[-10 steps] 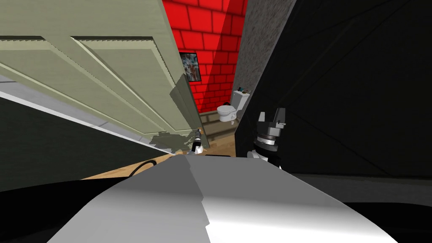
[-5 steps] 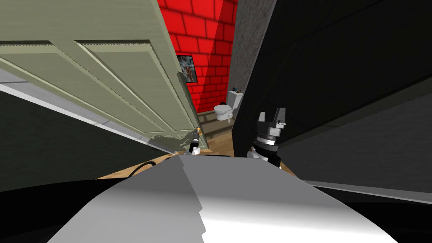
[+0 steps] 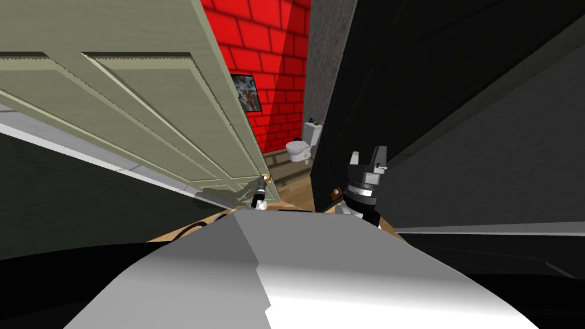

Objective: Pull the door open

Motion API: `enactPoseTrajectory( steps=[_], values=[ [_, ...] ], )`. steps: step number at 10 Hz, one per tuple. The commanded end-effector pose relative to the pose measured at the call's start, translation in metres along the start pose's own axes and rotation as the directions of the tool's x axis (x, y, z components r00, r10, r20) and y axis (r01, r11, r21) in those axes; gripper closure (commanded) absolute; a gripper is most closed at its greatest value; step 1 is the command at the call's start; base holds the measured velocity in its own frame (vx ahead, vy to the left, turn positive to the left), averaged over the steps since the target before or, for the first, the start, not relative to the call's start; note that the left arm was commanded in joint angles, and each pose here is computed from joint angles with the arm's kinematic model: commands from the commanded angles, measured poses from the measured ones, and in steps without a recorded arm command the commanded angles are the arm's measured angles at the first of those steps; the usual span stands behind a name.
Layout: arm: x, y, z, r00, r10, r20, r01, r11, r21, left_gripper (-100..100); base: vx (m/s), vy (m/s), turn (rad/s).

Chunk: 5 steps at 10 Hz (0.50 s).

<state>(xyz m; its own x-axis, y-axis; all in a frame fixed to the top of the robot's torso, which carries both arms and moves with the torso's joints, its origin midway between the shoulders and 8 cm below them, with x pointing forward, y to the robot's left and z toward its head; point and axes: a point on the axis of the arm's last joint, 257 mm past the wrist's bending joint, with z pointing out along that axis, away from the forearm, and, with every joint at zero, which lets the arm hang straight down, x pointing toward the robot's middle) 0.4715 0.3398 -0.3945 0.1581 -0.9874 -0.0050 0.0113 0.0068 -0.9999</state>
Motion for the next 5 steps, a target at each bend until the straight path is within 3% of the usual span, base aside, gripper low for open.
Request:
enactPoseTrajectory(
  steps=[1,5],
  values=[
    [-0.011,0.0,-0.0015,1.0,-0.003,-0.006,0.003,1.0,-0.001,100,-0.072,-0.032,-0.14],
    [-0.042,-0.001,-0.0062,0.9998,-0.004,-0.019,0.004,1.0,-0.007,100,-0.06,-0.045,-0.09]
  ],
)
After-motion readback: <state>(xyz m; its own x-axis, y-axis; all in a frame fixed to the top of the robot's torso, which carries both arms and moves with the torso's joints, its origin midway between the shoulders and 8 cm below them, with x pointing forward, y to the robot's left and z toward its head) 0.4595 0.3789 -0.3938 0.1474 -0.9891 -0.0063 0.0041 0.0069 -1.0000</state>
